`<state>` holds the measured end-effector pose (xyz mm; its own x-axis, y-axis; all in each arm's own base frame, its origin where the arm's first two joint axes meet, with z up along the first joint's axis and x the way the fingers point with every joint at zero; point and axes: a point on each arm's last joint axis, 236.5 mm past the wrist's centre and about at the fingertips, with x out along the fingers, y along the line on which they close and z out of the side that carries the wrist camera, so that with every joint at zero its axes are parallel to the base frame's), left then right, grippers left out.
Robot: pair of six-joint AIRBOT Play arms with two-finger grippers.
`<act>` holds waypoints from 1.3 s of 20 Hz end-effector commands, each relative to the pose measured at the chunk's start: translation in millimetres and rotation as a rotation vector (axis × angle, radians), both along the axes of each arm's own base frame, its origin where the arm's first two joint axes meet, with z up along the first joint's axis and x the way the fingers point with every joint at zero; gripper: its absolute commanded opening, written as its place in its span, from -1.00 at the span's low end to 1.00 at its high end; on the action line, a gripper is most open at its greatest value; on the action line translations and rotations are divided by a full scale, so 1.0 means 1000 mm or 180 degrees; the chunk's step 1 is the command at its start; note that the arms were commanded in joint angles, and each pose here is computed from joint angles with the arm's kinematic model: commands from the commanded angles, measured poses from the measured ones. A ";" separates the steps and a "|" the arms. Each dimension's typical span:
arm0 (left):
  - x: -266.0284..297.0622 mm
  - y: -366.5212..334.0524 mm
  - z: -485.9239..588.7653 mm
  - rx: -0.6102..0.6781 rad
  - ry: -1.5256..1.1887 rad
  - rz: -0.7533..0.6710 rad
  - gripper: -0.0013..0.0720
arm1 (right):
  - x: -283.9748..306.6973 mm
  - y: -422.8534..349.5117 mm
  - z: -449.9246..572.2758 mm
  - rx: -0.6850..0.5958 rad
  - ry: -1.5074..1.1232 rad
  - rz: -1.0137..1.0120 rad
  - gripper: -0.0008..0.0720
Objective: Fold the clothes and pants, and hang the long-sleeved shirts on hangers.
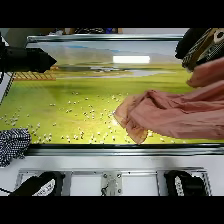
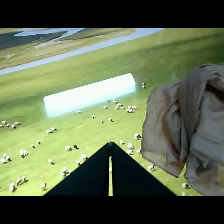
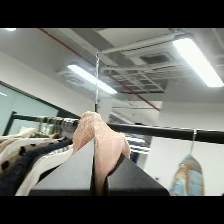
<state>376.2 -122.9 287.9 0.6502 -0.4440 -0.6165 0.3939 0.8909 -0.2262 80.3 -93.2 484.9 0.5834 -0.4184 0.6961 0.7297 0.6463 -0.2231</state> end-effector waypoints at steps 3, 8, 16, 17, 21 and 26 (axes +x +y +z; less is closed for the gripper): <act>-0.001 0.000 -0.003 0.0015 0.0029 -0.0018 -0.95 | -0.011 -0.027 0.000 -0.0018 0.0068 -0.0658 -0.97; -0.009 -0.001 -0.010 0.0060 0.0160 -0.0067 -0.95 | 0.017 -0.037 0.002 0.0141 -0.0059 -0.0636 -0.97; -0.019 0.000 -0.019 0.0132 0.0305 -0.0145 -0.95 | 0.071 -0.037 0.058 -0.0110 -0.0211 -0.0823 -0.97; -0.021 0.000 -0.020 0.0140 0.0327 -0.0154 -0.95 | 0.075 -0.044 0.063 -0.0030 -0.0275 -0.0834 -0.98; -0.025 0.000 -0.024 0.0194 0.0378 -0.0215 -0.95 | 0.109 -0.082 0.069 0.0077 -0.0050 -0.0949 -0.97; -0.025 0.000 -0.024 0.0194 0.0381 -0.0215 -0.95 | 0.114 -0.144 0.061 0.0416 -0.0024 -0.1014 -0.97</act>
